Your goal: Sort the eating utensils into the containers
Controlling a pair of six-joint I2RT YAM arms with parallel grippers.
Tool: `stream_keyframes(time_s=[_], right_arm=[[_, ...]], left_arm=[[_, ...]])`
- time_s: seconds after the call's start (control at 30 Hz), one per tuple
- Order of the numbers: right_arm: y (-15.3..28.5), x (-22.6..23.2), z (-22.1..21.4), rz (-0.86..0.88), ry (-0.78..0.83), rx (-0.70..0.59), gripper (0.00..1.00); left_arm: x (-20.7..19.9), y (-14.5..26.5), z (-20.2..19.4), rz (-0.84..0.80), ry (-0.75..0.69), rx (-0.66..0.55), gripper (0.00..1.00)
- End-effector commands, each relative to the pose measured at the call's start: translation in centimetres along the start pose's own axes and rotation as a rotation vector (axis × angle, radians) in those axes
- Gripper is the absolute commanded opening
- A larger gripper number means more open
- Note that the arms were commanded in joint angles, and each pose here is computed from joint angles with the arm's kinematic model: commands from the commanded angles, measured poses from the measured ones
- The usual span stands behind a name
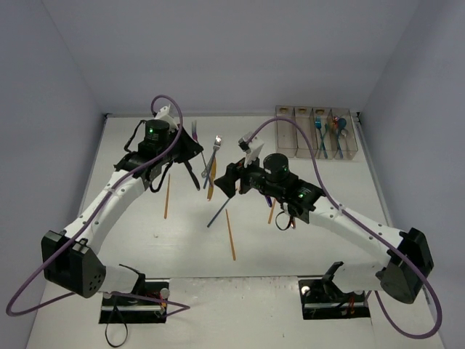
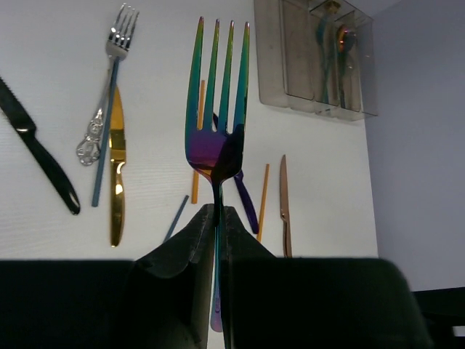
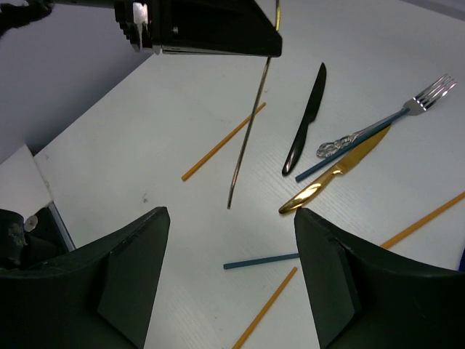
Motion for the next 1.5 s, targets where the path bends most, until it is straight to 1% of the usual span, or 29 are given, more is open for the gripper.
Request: stream_keyframes(time_s=[0.0, 0.2, 0.27, 0.5, 0.6, 0.73, 0.77, 0.93, 1.0, 1.07, 1.1, 1.2, 1.27, 1.37, 1.47], right_arm=[[-1.5, 1.1, 3.5, 0.000, 0.036, -0.124, 0.67], [-2.6, 0.8, 3.2, -0.032, 0.043, -0.123, 0.64], [-2.8, 0.5, 3.1, -0.053, 0.046, -0.122, 0.61], [-3.4, -0.3, 2.6, -0.099, 0.041, -0.121, 0.38], [-3.5, -0.5, 2.3, -0.109, 0.035, -0.114, 0.24], [-3.2, -0.8, 2.4, -0.135, 0.031, -0.125, 0.02], [-3.1, -0.9, 2.4, -0.142, 0.032, -0.127, 0.00], [-2.3, -2.4, 2.5, -0.229, 0.038, -0.149, 0.00], [-2.0, -3.1, 2.4, -0.268, 0.044, -0.147, 0.00], [-1.6, -4.1, 2.5, -0.319, 0.050, -0.149, 0.00], [-1.4, -4.6, 2.5, -0.339, 0.054, -0.142, 0.00], [-0.8, -7.4, 3.2, -0.435, 0.053, -0.127, 0.00], [-0.3, -9.7, 3.3, -0.499, 0.037, -0.102, 0.00], [1.6, -15.3, 4.7, -0.631, 0.016, -0.096, 0.00], [2.8, -19.5, 5.1, -0.719, 0.032, -0.068, 0.00]], left_arm=[[-4.7, 1.4, 3.4, -0.119, 0.039, -0.166, 0.00], [-6.4, 1.3, 2.5, -0.143, 0.037, -0.162, 0.00], [-6.9, 1.3, 2.2, -0.150, 0.028, -0.162, 0.00], [-7.4, 1.1, 1.5, -0.154, 0.018, -0.159, 0.00], [-7.7, 1.1, 1.5, -0.160, 0.012, -0.159, 0.00], [-7.6, 0.9, 1.3, -0.154, -0.002, -0.156, 0.00], [-7.5, 0.8, 1.2, -0.150, -0.005, -0.153, 0.00], [-7.1, 0.4, 0.6, -0.135, -0.022, -0.136, 0.01], [-6.8, 0.5, 0.4, -0.122, -0.044, -0.131, 0.17], [-6.1, 0.5, 0.3, -0.089, -0.065, -0.129, 0.44], [-5.8, 0.6, 0.3, -0.072, -0.080, -0.129, 0.55], [-4.1, 1.1, 0.5, 0.016, -0.139, -0.139, 0.65], [-2.6, 1.7, 0.8, 0.098, -0.209, -0.141, 0.69], [-0.1, 2.7, 1.4, 0.209, -0.291, -0.146, 0.71], [2.8, 3.7, 1.9, 0.303, -0.336, -0.145, 0.71]])
Point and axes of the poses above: each gripper's point midway between its finger pads, its own y axis back along the fingers, its own x axis along the line the jaws close on, z = x × y, the point moved 2 cm from there along y, back along the fingers, and after that the axes turned 5 degrees about -y, right-handed, at the moved point
